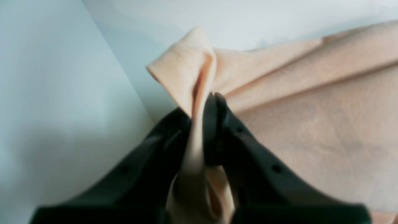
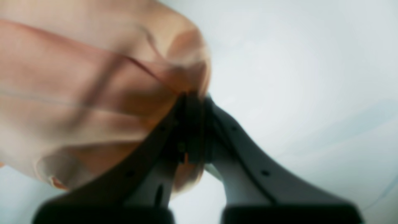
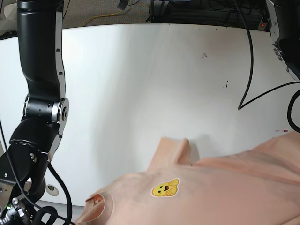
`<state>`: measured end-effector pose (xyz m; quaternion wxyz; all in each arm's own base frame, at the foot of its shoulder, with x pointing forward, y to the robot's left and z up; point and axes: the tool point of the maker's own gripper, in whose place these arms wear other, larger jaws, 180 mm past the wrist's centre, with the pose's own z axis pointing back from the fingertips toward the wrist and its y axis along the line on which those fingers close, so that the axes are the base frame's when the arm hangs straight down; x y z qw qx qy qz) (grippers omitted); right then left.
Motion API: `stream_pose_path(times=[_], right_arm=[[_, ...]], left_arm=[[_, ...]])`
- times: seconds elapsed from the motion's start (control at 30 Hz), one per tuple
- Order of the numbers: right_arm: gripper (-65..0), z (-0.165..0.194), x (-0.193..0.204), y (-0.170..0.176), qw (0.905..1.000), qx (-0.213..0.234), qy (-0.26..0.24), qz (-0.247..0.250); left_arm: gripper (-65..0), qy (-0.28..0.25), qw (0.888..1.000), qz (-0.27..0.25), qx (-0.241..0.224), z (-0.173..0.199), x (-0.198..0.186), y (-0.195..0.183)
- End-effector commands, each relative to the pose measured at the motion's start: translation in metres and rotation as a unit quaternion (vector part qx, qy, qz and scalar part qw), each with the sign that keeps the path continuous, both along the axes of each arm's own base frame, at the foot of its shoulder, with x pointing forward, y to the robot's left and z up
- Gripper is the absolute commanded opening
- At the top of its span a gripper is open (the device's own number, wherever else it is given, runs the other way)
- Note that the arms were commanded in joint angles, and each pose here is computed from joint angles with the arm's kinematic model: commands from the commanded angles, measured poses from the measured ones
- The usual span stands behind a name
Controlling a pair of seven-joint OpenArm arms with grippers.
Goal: Fold the T-shirt properly
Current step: 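Lift the shirt with both grippers up off the table, then stretch the shirt between grippers and lay it flat on the table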
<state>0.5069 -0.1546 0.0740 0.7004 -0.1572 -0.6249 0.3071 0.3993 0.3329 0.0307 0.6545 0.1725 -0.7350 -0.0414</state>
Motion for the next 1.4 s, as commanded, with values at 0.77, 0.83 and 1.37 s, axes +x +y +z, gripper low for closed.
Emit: stream_pose_path(times=[0.77,0.83,1.37], right_arm=[[-65.0,-0.248,-0.106,-0.068,0.9722,0.059,0.192,-0.12],[-65.0,-0.274,-0.119,-0.069,0.9642,0.072,0.221,-0.128],[-65.0,-0.385,-0.212,-0.043,0.9087,0.204,0.356,-0.077]], left_arm=[[-65.0,0.25,0.965,-0.069,0.047,-0.209,-0.064,-0.033],[-65.0,0.281,0.956,-0.07,0.04,-0.233,-0.078,-0.033],[-65.0,0.409,0.908,-0.087,0.004,-0.329,-0.159,-0.044]])
